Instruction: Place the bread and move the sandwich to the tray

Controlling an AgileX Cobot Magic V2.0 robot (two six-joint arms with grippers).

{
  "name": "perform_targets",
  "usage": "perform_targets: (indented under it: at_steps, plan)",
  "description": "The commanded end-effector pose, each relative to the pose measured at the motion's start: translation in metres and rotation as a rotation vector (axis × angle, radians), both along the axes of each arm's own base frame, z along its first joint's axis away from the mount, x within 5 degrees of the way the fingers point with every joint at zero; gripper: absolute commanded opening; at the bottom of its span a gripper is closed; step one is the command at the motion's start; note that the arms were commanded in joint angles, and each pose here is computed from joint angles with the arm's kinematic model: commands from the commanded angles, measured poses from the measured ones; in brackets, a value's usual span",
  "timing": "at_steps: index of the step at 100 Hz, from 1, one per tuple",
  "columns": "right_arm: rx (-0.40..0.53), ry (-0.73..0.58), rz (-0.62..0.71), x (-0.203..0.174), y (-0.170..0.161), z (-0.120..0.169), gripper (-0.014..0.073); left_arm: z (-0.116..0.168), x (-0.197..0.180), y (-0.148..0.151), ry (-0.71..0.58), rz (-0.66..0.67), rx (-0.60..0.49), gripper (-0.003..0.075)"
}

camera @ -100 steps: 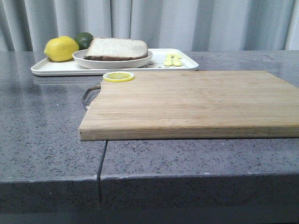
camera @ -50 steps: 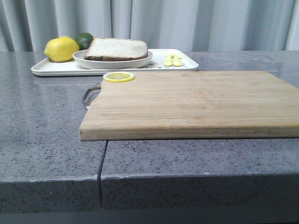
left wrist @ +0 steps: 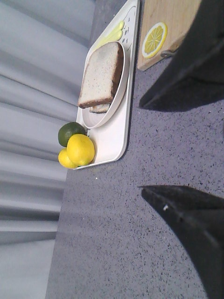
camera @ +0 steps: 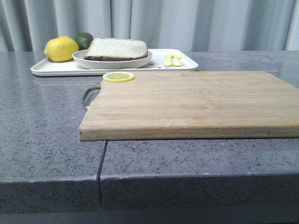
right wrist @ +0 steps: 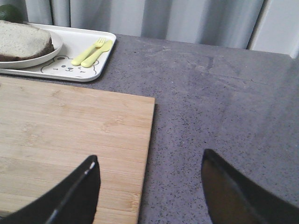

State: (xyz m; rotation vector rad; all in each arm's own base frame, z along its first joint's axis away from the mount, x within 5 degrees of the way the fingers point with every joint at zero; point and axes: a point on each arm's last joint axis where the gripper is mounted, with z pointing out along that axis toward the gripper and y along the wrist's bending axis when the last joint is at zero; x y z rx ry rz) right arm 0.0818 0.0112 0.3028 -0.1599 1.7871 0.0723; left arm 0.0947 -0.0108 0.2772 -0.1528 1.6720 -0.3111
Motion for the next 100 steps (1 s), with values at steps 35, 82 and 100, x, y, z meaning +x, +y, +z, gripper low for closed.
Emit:
perform_targets:
  at_steps: [35,82,100]
  plan:
    - [0.004,-0.095,0.001,0.0015,0.0002,0.0143,0.0081,0.0153,0.0006,0.0017,-0.093,0.020,-0.019,0.0088]
    - [0.004,-0.094,0.001,0.0015,0.0002,0.0142,-0.0066,0.0153,0.0006,0.0017,-0.093,0.020,-0.019,-0.0019]
    - [0.004,-0.094,0.001,0.0015,0.0002,0.0142,-0.0066,0.0153,0.0006,0.0017,-0.093,0.020,-0.019,-0.0019]
